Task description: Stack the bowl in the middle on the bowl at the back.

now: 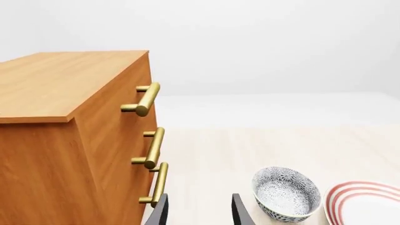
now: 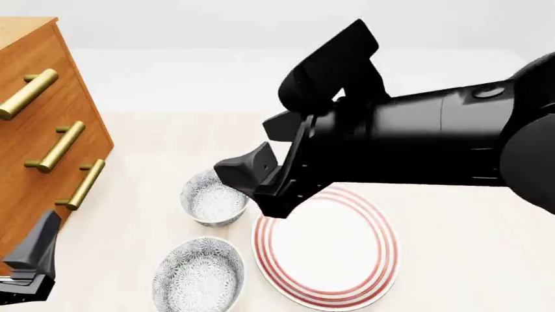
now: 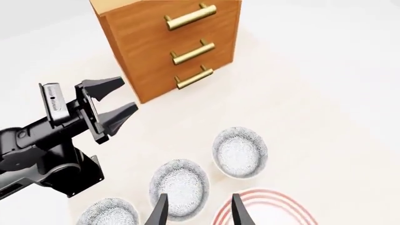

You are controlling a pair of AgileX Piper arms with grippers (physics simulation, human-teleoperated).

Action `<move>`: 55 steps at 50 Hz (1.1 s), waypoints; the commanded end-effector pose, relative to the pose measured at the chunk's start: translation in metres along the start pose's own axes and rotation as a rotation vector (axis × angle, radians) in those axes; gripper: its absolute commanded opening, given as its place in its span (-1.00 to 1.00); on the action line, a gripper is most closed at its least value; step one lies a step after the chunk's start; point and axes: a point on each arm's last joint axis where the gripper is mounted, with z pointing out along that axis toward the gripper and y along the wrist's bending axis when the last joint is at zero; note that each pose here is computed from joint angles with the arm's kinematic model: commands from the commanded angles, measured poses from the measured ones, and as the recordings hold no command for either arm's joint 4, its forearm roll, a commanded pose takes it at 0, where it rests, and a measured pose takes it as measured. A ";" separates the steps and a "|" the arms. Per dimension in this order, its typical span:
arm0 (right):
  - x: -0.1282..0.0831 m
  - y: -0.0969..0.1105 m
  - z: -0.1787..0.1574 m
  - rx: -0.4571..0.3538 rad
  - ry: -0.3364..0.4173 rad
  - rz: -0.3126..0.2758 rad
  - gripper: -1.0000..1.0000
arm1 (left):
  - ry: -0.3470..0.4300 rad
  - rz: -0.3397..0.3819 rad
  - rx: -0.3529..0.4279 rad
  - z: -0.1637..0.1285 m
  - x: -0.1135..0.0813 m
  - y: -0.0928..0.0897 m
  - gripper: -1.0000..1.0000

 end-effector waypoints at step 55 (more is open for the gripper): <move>0.106 -0.018 0.115 0.058 0.203 0.141 1.00 | 0.000 -0.006 -0.003 0.000 0.000 0.000 1.00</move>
